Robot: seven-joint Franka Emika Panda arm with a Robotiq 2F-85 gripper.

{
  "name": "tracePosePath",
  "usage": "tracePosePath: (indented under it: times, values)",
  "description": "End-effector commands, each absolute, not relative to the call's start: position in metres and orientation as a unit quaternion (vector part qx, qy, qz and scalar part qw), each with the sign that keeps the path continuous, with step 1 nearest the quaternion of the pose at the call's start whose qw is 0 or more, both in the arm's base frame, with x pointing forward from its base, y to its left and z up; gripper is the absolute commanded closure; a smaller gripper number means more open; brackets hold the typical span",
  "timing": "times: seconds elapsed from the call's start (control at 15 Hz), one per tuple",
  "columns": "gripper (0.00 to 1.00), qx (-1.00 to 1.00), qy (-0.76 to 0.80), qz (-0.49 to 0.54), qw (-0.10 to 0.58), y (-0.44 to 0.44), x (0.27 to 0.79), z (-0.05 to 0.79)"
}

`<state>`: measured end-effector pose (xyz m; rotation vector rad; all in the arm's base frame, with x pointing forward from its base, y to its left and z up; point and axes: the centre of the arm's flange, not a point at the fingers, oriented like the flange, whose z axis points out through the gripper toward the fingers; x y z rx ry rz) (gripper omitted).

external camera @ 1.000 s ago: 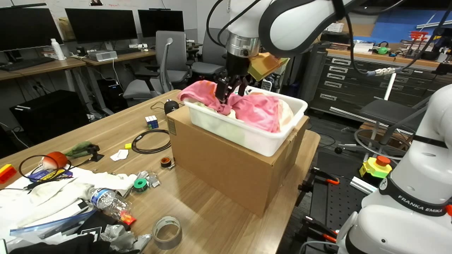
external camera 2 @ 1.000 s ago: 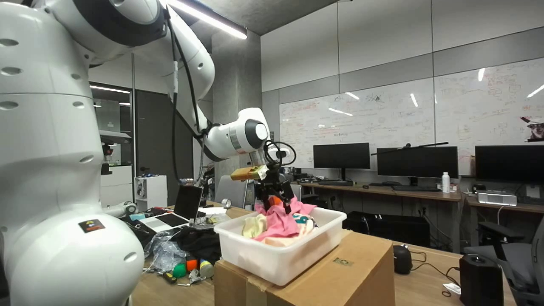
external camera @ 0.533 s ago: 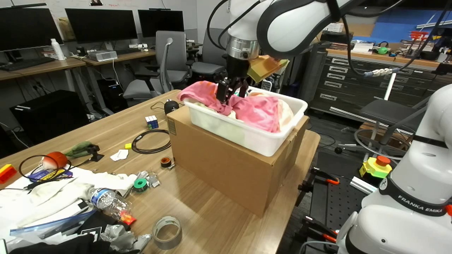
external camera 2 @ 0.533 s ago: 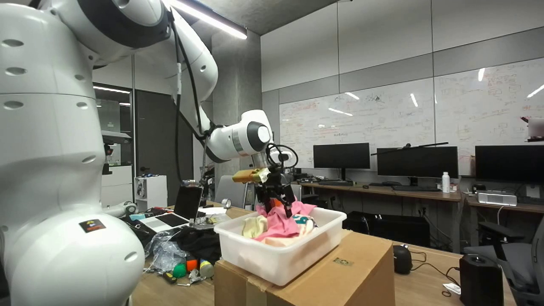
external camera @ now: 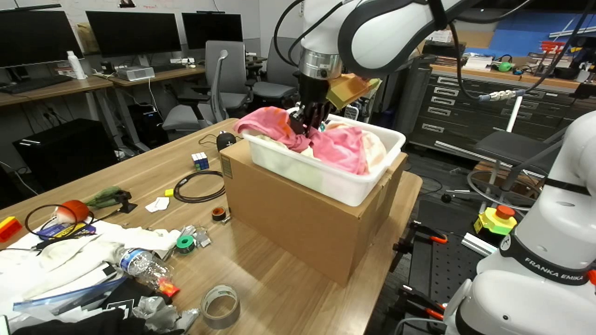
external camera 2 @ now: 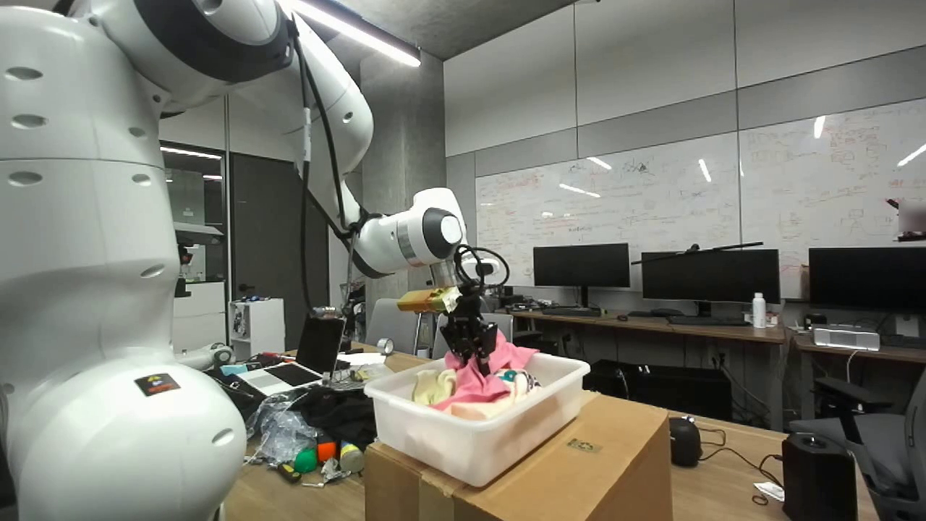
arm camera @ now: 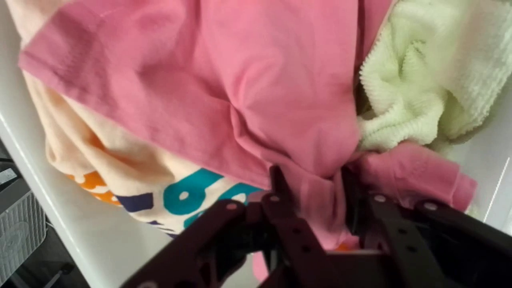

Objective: Take the t-shirts and towel out of the white container and put them on the tabletop

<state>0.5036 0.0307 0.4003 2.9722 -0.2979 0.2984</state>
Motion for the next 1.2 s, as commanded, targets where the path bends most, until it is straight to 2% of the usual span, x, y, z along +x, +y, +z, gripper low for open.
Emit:
tracePosePath:
  times: [0.0, 0.13, 0.27, 0.47, 1.13]
  values:
    - [0.94, 0.987, -0.116, 0.101, 0.056, 0.032, 0.507, 0.412]
    - [1.0, 0.985, -0.126, 0.105, 0.045, 0.032, 0.502, 0.418]
    - [0.96, 0.983, -0.141, 0.109, 0.039, 0.032, 0.496, 0.427]
    - [0.96, 0.977, -0.162, 0.135, 0.028, 0.03, 0.486, 0.452]
    - [0.97, 0.929, -0.227, 0.293, 0.009, 0.036, 0.406, 0.62]
